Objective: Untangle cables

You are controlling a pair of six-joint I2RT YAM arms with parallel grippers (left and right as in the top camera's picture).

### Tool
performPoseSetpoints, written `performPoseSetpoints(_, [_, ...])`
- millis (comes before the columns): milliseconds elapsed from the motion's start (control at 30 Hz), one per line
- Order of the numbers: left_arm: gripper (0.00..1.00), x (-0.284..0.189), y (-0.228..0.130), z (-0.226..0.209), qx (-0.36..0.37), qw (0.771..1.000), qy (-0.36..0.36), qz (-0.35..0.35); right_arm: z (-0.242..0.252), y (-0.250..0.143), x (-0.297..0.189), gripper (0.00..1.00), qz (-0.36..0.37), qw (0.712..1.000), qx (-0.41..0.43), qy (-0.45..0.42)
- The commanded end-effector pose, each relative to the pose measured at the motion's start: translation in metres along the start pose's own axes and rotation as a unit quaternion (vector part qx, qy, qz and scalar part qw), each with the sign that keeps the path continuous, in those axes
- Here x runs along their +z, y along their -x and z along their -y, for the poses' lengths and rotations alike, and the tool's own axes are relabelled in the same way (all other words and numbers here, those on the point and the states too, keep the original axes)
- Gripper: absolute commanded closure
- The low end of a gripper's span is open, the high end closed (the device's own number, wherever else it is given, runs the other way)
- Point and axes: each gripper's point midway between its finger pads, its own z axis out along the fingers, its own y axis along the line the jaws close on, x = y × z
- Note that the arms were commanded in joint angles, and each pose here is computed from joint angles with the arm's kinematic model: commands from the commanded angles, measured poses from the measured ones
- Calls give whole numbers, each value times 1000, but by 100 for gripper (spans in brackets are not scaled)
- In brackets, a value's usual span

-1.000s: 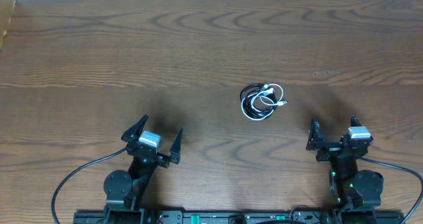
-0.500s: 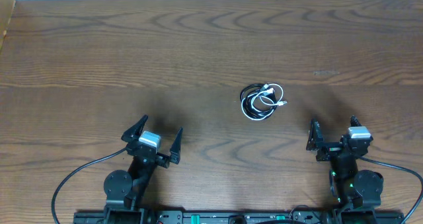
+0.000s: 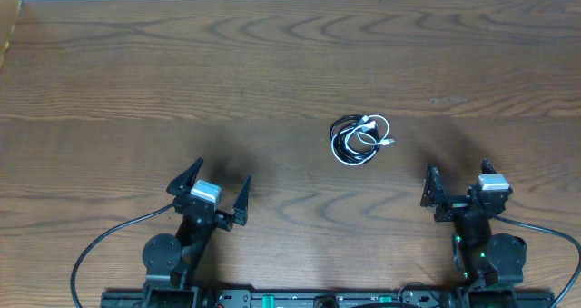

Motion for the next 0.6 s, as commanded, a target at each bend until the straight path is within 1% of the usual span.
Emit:
performPoseSetpoints(0, [2, 1, -16, 5, -5, 1000, -13, -23, 3, 0, 0, 1, 1, 1000, -3, -7])
performPoseSetpoints(567, [2, 1, -15, 5, -10, 1000, -13, -22, 3, 0, 0, 1, 1, 1000, 1, -7])
